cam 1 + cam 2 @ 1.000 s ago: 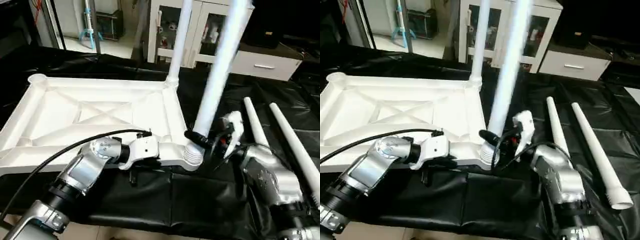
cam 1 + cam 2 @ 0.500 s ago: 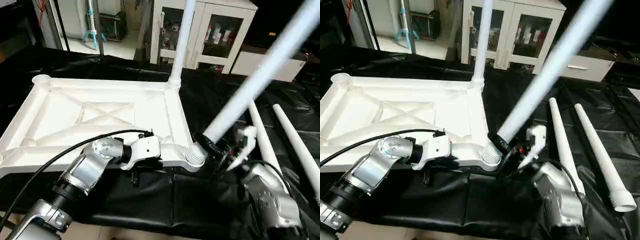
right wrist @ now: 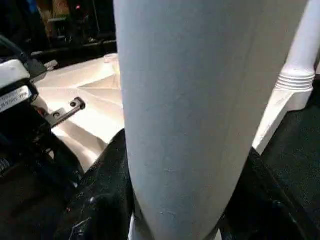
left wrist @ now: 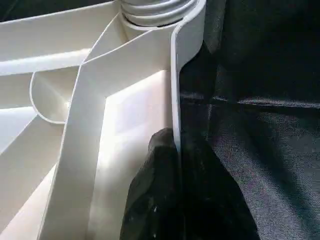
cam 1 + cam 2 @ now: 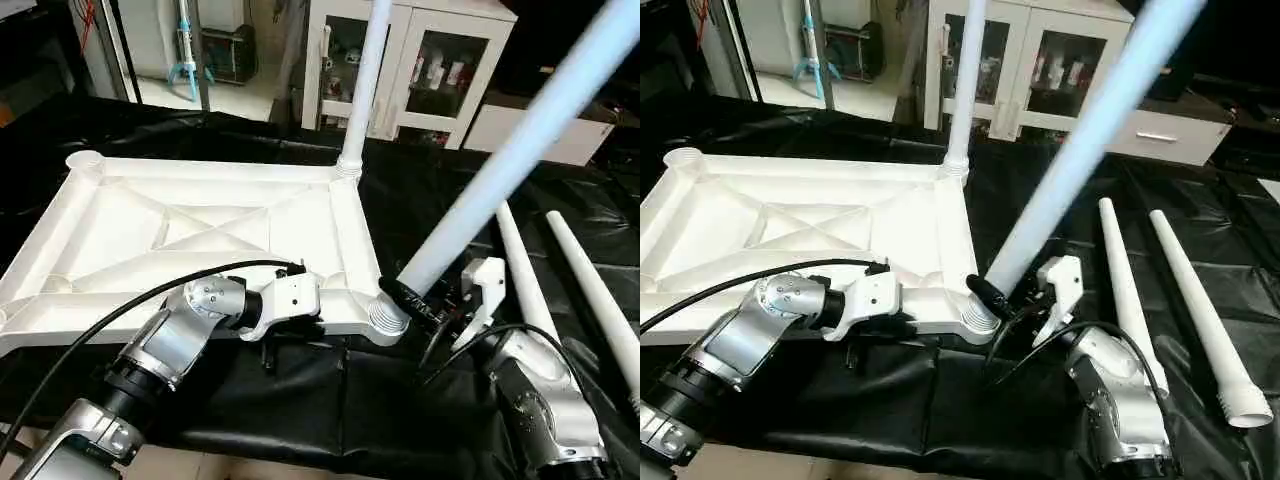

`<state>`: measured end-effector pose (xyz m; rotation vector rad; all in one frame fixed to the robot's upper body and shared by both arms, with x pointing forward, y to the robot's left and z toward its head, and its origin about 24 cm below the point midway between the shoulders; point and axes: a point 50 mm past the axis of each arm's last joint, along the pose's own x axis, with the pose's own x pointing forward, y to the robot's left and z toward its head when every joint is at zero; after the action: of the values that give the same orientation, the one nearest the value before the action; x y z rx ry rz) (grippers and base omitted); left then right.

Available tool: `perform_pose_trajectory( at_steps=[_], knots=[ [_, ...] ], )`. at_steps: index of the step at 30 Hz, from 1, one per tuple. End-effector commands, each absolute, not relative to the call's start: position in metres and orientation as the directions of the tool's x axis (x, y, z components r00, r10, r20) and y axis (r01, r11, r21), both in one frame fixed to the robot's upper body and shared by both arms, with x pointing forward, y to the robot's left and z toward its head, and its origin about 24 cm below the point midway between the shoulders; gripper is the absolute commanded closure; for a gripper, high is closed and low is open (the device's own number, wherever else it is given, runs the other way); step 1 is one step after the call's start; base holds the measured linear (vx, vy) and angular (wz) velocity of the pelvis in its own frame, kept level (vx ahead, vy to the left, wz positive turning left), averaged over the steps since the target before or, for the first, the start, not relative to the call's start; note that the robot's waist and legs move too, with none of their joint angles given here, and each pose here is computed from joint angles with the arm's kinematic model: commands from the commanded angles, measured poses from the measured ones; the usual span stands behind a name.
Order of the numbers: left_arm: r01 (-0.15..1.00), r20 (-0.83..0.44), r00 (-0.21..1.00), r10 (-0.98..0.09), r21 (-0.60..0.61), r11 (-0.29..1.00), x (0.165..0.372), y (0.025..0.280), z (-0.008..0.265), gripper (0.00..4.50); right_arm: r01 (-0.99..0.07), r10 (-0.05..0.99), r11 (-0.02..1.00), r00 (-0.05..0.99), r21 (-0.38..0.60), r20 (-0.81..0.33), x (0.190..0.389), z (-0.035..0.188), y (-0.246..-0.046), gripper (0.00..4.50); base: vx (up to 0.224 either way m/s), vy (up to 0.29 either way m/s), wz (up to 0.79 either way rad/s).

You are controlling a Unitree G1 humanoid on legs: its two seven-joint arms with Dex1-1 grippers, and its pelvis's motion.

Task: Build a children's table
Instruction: Insert table leg to table base

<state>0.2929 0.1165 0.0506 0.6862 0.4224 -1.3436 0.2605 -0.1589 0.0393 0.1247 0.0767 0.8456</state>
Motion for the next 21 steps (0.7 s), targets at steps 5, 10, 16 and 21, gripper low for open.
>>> perform_pose_trajectory(
  at_steps=[5, 10, 16, 21],
  knots=[
    [0.970, -0.662, 0.221, -0.716, 0.223, 0.093, 0.297, 0.125, 0.050, 4.50, -0.765, 0.797, 0.588, 0.491, 0.263, -0.353, 0.235, -0.014, -0.158, 2.65, 0.000, 0.000, 0.00],
    [0.970, -0.659, 0.224, -0.718, 0.225, 0.096, 0.298, 0.124, 0.050, 4.50, -0.722, 0.761, 0.629, 0.500, 0.286, -0.412, 0.235, -0.024, -0.161, 2.65, 0.000, 0.000, 0.00],
    [0.970, -0.657, 0.221, -0.721, 0.224, 0.092, 0.298, 0.123, 0.050, 4.50, -0.608, 0.669, 0.738, 0.606, 0.292, -0.431, 0.253, -0.026, -0.167, 2.65, 0.000, 0.000, 0.00],
    [0.971, -0.659, 0.214, -0.721, 0.223, 0.084, 0.298, 0.122, 0.050, 4.50, -0.585, 0.649, 0.760, 0.649, 0.283, -0.397, 0.269, -0.015, -0.170, 2.65, 0.000, 0.000, 0.00]
  ],
)
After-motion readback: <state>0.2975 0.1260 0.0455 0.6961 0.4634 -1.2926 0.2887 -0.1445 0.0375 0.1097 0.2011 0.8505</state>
